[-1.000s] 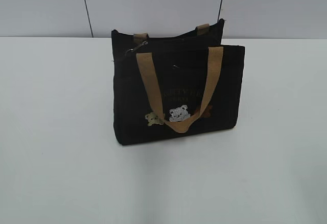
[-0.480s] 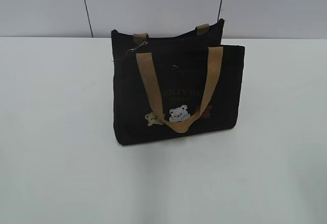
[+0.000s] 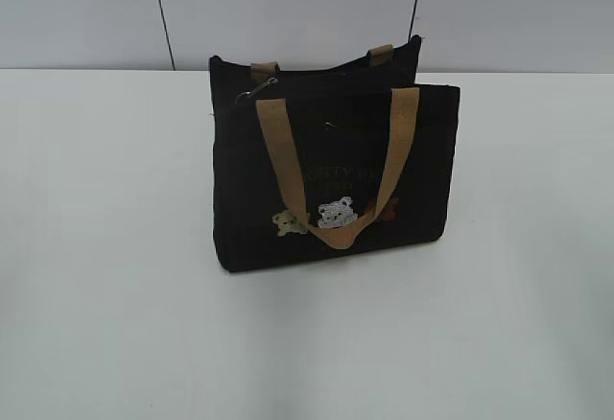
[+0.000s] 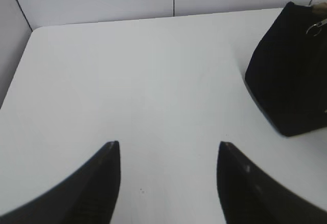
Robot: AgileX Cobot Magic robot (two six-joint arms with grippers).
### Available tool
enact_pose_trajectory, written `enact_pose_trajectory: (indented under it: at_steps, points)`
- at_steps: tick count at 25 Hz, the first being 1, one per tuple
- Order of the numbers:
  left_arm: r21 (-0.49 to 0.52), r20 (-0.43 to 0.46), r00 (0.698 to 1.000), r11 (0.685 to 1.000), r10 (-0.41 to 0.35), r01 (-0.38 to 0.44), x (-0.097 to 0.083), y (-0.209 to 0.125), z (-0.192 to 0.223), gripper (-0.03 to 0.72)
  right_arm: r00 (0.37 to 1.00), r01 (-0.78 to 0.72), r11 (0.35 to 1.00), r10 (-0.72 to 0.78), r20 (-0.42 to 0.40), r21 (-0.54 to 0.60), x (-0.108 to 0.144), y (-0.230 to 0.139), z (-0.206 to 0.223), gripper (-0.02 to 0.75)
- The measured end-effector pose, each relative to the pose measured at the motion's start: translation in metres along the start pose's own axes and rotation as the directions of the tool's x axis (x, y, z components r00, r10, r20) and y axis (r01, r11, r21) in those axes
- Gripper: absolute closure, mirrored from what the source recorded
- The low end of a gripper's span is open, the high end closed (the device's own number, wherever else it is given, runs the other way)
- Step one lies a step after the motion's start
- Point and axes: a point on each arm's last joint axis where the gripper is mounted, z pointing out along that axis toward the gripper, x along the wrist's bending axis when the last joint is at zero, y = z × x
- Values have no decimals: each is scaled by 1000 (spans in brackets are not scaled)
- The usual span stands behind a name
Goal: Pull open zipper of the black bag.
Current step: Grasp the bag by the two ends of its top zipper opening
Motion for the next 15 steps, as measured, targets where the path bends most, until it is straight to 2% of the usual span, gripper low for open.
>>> enact_pose_trajectory:
  at_steps: [4, 8, 13, 15]
  points:
    - [49, 25, 993, 992, 119, -120, 2, 31, 40, 235, 998, 48, 998, -47, -37, 34, -13, 41, 10, 308]
    - [41, 133, 967, 973, 219, -226, -3, 59, 89, 235, 983, 131, 986, -116, -141, 102, -26, 84, 37, 308]
    - [23, 319, 893, 939, 319, -344, -13, 90, 152, 235, 946, 232, 967, -198, -257, 106, -36, 133, 65, 308]
    - [-2, 401, 844, 921, 356, -388, -18, 101, 175, 235, 922, 280, 954, -235, -309, 110, -35, 150, 79, 308]
